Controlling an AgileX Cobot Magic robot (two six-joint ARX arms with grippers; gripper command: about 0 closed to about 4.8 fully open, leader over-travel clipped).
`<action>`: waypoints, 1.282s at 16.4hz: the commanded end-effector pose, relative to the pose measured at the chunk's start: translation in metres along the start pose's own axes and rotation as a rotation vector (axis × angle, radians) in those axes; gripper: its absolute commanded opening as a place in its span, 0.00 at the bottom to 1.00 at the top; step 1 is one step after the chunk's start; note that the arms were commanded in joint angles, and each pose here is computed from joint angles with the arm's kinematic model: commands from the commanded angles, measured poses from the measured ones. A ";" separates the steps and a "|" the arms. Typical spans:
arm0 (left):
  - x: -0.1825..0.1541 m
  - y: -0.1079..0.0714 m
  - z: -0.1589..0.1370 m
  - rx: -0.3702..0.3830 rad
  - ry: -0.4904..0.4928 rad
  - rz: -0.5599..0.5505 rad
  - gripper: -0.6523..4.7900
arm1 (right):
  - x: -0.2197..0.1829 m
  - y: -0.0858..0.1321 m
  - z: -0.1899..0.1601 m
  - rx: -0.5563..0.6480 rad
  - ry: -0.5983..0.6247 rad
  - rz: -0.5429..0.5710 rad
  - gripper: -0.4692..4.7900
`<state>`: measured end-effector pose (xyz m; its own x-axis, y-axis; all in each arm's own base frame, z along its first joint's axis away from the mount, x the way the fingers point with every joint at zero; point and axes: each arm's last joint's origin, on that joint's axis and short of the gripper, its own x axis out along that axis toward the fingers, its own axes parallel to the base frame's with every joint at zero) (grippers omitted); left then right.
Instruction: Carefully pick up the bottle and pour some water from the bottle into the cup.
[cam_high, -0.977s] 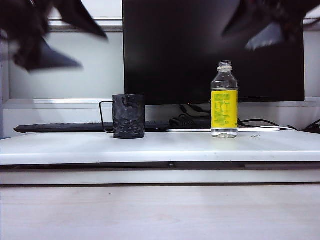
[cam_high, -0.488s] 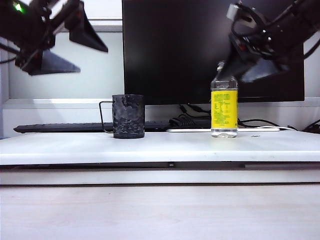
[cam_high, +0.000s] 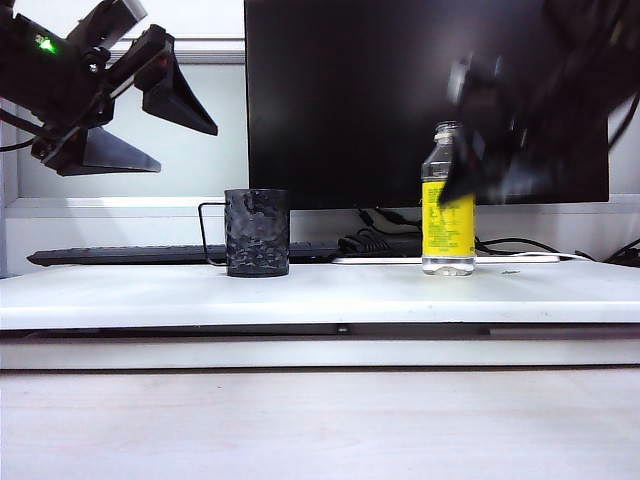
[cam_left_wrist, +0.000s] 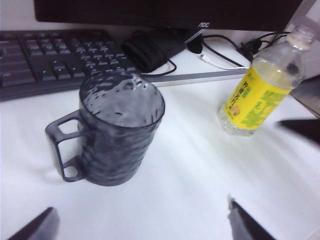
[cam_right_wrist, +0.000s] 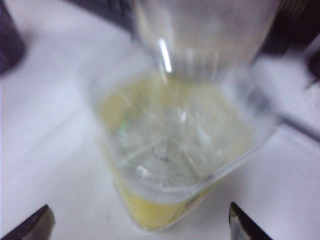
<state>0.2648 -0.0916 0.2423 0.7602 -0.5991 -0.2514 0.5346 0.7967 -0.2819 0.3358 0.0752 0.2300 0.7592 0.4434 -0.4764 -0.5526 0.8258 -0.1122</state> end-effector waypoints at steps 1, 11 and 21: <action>0.000 -0.001 0.002 0.012 -0.011 -0.005 1.00 | 0.015 -0.004 -0.002 0.018 -0.059 -0.009 1.00; 0.000 0.000 -0.003 0.036 0.045 0.005 1.00 | 0.028 -0.007 -0.003 0.067 -0.141 -0.029 1.00; -0.001 0.000 -0.007 0.037 0.087 -0.010 1.00 | 0.036 -0.009 -0.007 0.063 -0.155 -0.036 0.55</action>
<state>0.2613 -0.0911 0.2329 0.7197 -0.6031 -0.3440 0.5423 0.7977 -0.2638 0.3650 0.0814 0.2035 0.8181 0.4535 -0.3537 -0.5048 0.8609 -0.0638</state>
